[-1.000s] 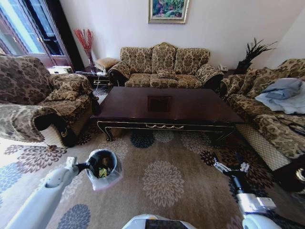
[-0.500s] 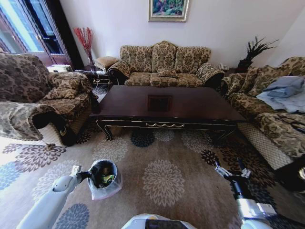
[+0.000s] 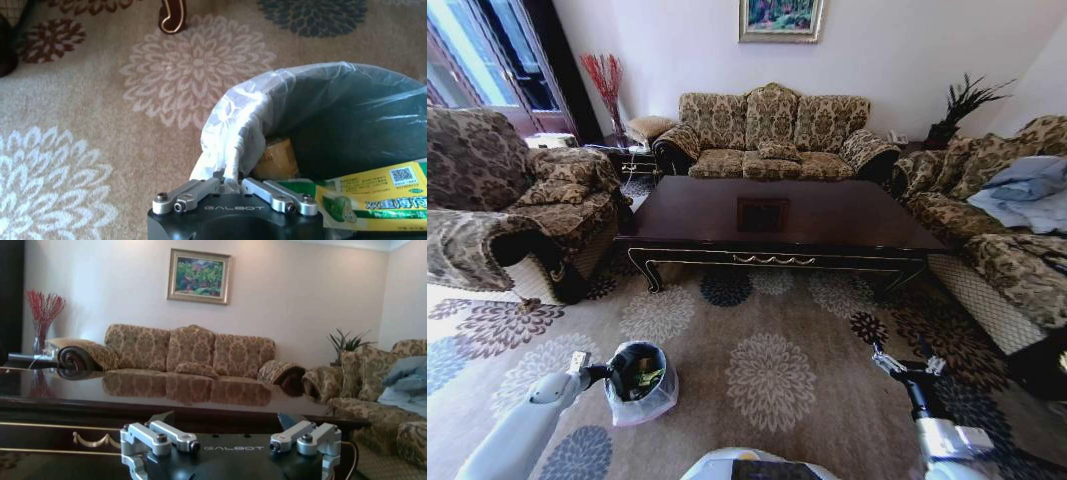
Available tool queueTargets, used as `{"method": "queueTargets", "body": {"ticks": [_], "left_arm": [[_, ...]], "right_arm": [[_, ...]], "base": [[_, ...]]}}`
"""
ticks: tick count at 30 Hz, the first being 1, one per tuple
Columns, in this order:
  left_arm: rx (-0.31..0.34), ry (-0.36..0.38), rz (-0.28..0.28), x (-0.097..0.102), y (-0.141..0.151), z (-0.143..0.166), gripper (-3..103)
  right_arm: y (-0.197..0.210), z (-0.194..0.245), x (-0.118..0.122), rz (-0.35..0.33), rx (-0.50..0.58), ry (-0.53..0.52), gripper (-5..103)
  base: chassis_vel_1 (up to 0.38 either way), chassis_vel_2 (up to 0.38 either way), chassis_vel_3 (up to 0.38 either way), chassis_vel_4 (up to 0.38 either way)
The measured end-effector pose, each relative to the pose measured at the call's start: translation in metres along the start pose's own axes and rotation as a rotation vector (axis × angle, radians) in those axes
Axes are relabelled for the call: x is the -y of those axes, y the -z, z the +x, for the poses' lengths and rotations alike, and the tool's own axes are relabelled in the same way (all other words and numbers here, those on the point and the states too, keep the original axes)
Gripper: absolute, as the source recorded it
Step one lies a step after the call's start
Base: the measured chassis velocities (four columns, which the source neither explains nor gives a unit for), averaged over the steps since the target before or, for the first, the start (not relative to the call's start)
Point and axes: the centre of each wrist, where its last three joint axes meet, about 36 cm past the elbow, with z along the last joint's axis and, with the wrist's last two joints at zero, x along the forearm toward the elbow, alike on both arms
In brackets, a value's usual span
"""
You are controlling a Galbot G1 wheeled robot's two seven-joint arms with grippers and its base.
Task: Move to the front of the table and place the trash on the table into the trash bin.
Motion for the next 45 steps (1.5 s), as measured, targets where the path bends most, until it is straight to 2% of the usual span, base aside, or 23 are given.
{"method": "queueTargets", "body": {"ticks": [9,10,13,16,17,19,20,21,24,25,28,29,31,34,35,36,38,39,40,41,42,43,45], "left_arm": [[-0.009,0.012,-0.011,-0.008,0.006,-0.004,-3],[-0.005,0.005,-0.012,-0.009,0.006,-0.005,7],[0.011,0.003,-0.013,-0.012,0.005,-0.007,11],[0.031,0.005,-0.013,-0.014,-0.002,-0.014,28],[0.031,0.005,-0.013,-0.014,-0.002,-0.014,28],[0.038,0.007,-0.010,-0.015,-0.005,-0.015,39],[0.038,0.007,-0.010,-0.015,-0.005,-0.015,39],[0.041,0.008,-0.012,-0.016,-0.006,-0.014,44],[0.075,-0.020,-0.026,-0.024,-0.006,-0.007,55],[0.075,-0.020,-0.026,-0.024,-0.006,-0.007,55],[0.082,-0.034,-0.054,-0.037,-0.006,0.005,71],[0.082,-0.034,-0.054,-0.037,-0.006,0.005,71],[0.084,-0.029,-0.066,-0.047,-0.007,0.016,82],[0.105,-0.028,-0.071,-0.051,-0.003,0.025,87],[0.142,-0.021,-0.065,-0.054,0.006,0.033,92],[0.142,-0.021,-0.065,-0.054,0.006,0.033,92],[0.231,0.028,-0.066,-0.054,0.029,0.046,99],[0.333,0.080,-0.059,-0.052,0.052,0.058,100],[0.333,0.080,-0.059,-0.052,0.052,0.058,100],[0.430,0.133,-0.038,-0.045,0.072,0.069,100],[0.547,0.213,0.009,-0.028,0.096,0.086,100],[0.547,0.213,0.009,-0.028,0.096,0.086,100],[0.687,0.285,0.076,0.014,0.124,0.124,100]], "right_arm": [[-0.003,0.006,0.001,0.003,-0.006,0.004,100],[-0.003,0.008,0.003,0.007,-0.009,0.012,100],[-0.003,0.011,0.006,0.011,-0.012,0.025,100],[-0.002,0.013,0.008,0.015,-0.011,0.028,100],[-0.002,0.013,0.008,0.015,-0.011,0.028,100],[0.001,0.014,0.008,0.016,-0.004,0.028,100],[0.001,0.014,0.008,0.016,-0.004,0.028,100],[0.001,0.013,0.008,0.016,-0.002,0.028,100],[0.002,0.014,0.006,0.011,0.004,0.028,100],[0.002,0.014,0.006,0.011,0.004,0.028,100],[0.002,0.013,0.002,0.002,0.009,0.036,100],[0.002,0.013,0.002,0.002,0.009,0.036,100],[0.001,0.014,0.000,-0.004,0.012,0.044,100],[-0.001,0.013,0.000,-0.006,0.010,0.045,100],[-0.002,0.012,0.002,-0.007,0.010,0.047,100],[-0.002,0.012,0.002,-0.007,0.010,0.047,100],[-0.002,0.008,0.004,-0.010,0.015,0.050,100],[-0.001,0.005,0.006,-0.013,0.020,0.051,100],[-0.001,0.005,0.006,-0.013,0.020,0.051,100],[0.002,0.000,0.007,-0.018,0.023,0.052,100],[0.008,-0.005,0.007,-0.026,0.029,0.056,100],[0.008,-0.005,0.007,-0.026,0.029,0.056,100],[0.022,-0.012,0.005,-0.034,0.033,0.057,100]], "base": [[0.000,0.000,0.000,0.000],[0.000,0.000,0.000,0.000],[0.000,0.000,0.000,0.000],[0.000,0.000,0.000,0.000],[0.000,0.000,0.000,0.000],[0.000,0.000,0.000,0.000],[0.000,0.000,0.000,0.000],[0.000,0.000,0.000,0.000],[0.000,0.000,0.000,0.000],[0.000,0.000,0.000,0.000],[0.000,0.000,0.000,0.000],[0.000,0.000,0.000,0.000],[0.000,0.000,0.000,0.000],[0.000,0.000,0.000,0.000],[0.000,0.000,0.000,0.000],[0.000,0.000,0.000,0.000],[0.000,0.000,0.000,0.000],[0.000,0.000,0.000,0.000],[0.000,0.000,0.000,0.000],[0.000,0.000,0.000,0.000],[0.000,0.000,0.000,0.000],[0.000,0.000,0.000,0.000],[0.000,0.000,0.000,0.000]]}}
